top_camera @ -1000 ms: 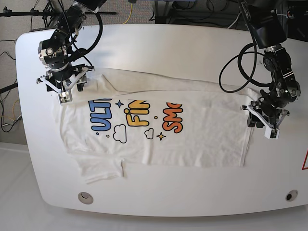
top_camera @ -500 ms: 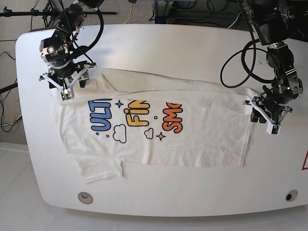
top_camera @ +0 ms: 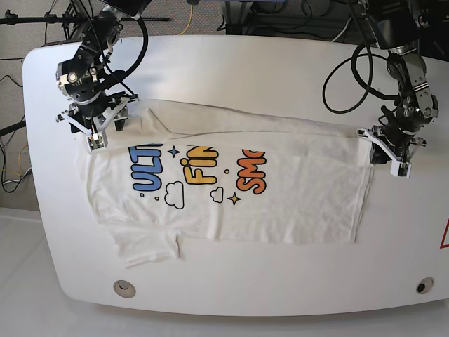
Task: Fold the T-shirt properly
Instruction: 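Hold the shirt edge with both grippers and adjust the grip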
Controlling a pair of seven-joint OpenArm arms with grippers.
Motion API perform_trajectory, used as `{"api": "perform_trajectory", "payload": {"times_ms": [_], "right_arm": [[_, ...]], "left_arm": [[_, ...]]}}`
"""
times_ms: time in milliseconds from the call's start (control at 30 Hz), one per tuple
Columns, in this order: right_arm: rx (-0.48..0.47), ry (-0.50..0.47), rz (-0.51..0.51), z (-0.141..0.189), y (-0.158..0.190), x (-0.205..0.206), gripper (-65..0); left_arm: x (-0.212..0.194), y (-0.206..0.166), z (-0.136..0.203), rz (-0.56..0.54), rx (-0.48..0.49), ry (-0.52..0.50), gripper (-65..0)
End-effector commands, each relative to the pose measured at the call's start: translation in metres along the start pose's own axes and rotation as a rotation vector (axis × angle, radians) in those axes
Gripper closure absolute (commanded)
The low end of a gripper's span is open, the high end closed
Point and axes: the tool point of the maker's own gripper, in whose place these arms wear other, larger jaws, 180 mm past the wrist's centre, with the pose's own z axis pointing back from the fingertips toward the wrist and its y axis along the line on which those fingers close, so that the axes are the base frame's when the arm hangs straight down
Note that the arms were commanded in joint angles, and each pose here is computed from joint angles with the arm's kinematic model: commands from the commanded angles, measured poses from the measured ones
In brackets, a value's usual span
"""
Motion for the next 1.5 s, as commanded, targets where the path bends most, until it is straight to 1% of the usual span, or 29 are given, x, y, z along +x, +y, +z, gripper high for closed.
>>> {"api": "perform_trajectory", "payload": {"times_ms": [0, 133, 267, 333, 400, 467, 533, 600, 667, 733, 867, 933, 1000, 1067, 1200, 1467], "right_arm": [[-0.017, -0.032, 0.009, -0.001, -0.011, 0.008, -35.4], [-0.02, -0.03, 0.016, 0.0, -0.013, 0.007, -34.9], [-0.017, -0.025, 0.02, -0.001, -0.014, 0.005, -32.7], [-0.017, -0.023, 0.026, -0.002, -0.015, 0.005, -25.9], [-0.013, -0.022, 0.027, -0.003, -0.014, 0.005, -22.2], [-0.013, -0.017, 0.029, -0.003, -0.015, 0.003, -19.1], [-0.014, -0.019, 0.03, -0.004, -0.016, 0.003, -18.1], [-0.016, -0.022, 0.031, -0.004, -0.017, 0.004, -18.6], [-0.026, -0.023, 0.03, -0.002, -0.02, 0.005, -21.4], [-0.025, -0.023, 0.028, -0.002, -0.02, 0.005, -25.6], [-0.025, -0.026, 0.022, -0.002, -0.02, 0.005, -34.5], [-0.025, -0.024, 0.021, -0.002, -0.02, 0.004, -38.0], [-0.026, -0.034, 0.024, 0.0, -0.019, 0.006, -43.4], [-0.029, -0.035, 0.025, 0.001, -0.02, 0.006, -44.6], [-0.032, -0.039, 0.026, 0.002, -0.02, 0.007, -44.9], [-0.023, -0.048, 0.015, 0.002, -0.019, 0.008, -42.6]], "left_arm": [[0.009, 0.004, 0.001, 0.009, 0.0, -0.03, -8.9], [0.001, 0.002, 0.002, 0.006, -0.006, 0.011, -11.4], [-0.01, -0.002, 0.004, -0.005, -0.014, 0.053, -13.0], [-0.023, -0.007, 0.003, -0.012, -0.024, 0.098, -13.4], [-0.03, -0.011, 0.003, -0.017, -0.033, 0.114, -13.1], [-0.037, -0.014, 0.003, -0.024, -0.042, 0.129, -13.0], [-0.041, -0.017, 0.004, -0.028, -0.048, 0.133, -12.1], [-0.044, -0.018, 0.006, -0.03, -0.05, 0.132, -11.2], [-0.047, -0.024, 0.012, -0.041, -0.054, 0.116, -9.3], [-0.045, -0.023, 0.015, -0.044, -0.049, 0.101, -8.8], [-0.037, -0.022, 0.022, -0.06, -0.037, 0.07, -9.7], [-0.032, -0.022, 0.024, -0.067, -0.034, 0.058, -11.7], [-0.014, -0.022, 0.024, -0.086, -0.03, 0.019, -18.4], [-0.01, -0.022, 0.025, -0.091, -0.028, 0.007, -19.5], [-0.007, -0.023, 0.025, -0.094, -0.027, 0.002, -20.4], [-0.007, -0.019, 0.025, -0.094, -0.021, 0.006, -20.5]]}}
